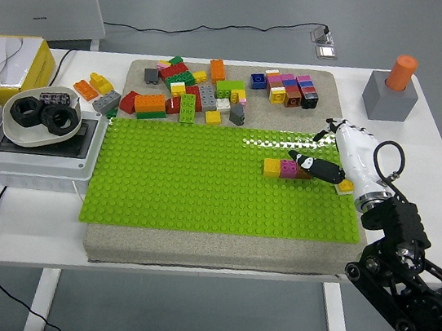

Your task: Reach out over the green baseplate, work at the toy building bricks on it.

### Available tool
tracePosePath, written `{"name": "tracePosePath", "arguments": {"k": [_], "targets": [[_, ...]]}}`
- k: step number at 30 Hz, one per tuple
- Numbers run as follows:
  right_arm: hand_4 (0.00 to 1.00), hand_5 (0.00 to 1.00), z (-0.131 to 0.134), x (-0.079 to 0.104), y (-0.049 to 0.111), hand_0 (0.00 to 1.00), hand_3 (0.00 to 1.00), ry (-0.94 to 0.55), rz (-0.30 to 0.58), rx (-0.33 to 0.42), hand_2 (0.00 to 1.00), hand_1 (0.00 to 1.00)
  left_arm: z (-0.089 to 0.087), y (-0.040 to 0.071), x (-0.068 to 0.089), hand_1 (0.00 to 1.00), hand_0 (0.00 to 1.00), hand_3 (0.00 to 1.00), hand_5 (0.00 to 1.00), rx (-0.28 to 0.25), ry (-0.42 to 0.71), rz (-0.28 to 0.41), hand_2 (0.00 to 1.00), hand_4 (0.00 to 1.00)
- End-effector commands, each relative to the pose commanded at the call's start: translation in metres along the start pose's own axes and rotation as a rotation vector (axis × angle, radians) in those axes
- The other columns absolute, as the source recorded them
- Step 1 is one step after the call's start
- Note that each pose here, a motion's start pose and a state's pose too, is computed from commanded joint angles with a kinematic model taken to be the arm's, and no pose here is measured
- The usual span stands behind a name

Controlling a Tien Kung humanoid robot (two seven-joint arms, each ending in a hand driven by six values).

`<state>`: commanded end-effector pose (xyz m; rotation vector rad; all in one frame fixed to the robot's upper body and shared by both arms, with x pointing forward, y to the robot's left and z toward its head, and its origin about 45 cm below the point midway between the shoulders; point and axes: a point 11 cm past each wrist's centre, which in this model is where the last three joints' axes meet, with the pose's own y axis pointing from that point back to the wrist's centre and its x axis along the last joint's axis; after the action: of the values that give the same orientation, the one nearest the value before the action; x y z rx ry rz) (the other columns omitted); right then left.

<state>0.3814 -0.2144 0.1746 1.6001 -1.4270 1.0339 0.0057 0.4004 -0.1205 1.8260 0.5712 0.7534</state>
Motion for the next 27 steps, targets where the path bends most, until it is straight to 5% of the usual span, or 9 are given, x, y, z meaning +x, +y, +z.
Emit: {"name": "tracePosePath", "arguments": {"k": [10, 27], "targets": [[0.970, 0.767, 0.007, -0.026, 0.002, 0.827, 0.529, 0.009, -0.061, -0.035, 0.861, 0.828, -0.001, 0.000, 0.001, 0.659, 0.741, 0.591, 0.230, 0.002, -0.010, 0.000, 0.646, 0.588], [0.968, 0.745, 0.011, -0.045, -0.002, 0.829, 0.547, 0.061, -0.128, -0.050, 0.861, 0.827, -0.001, 0.000, 0.002, 0.658, 0.740, 0.590, 0.236, 0.004, -0.014, 0.004, 0.644, 0.585]]}}
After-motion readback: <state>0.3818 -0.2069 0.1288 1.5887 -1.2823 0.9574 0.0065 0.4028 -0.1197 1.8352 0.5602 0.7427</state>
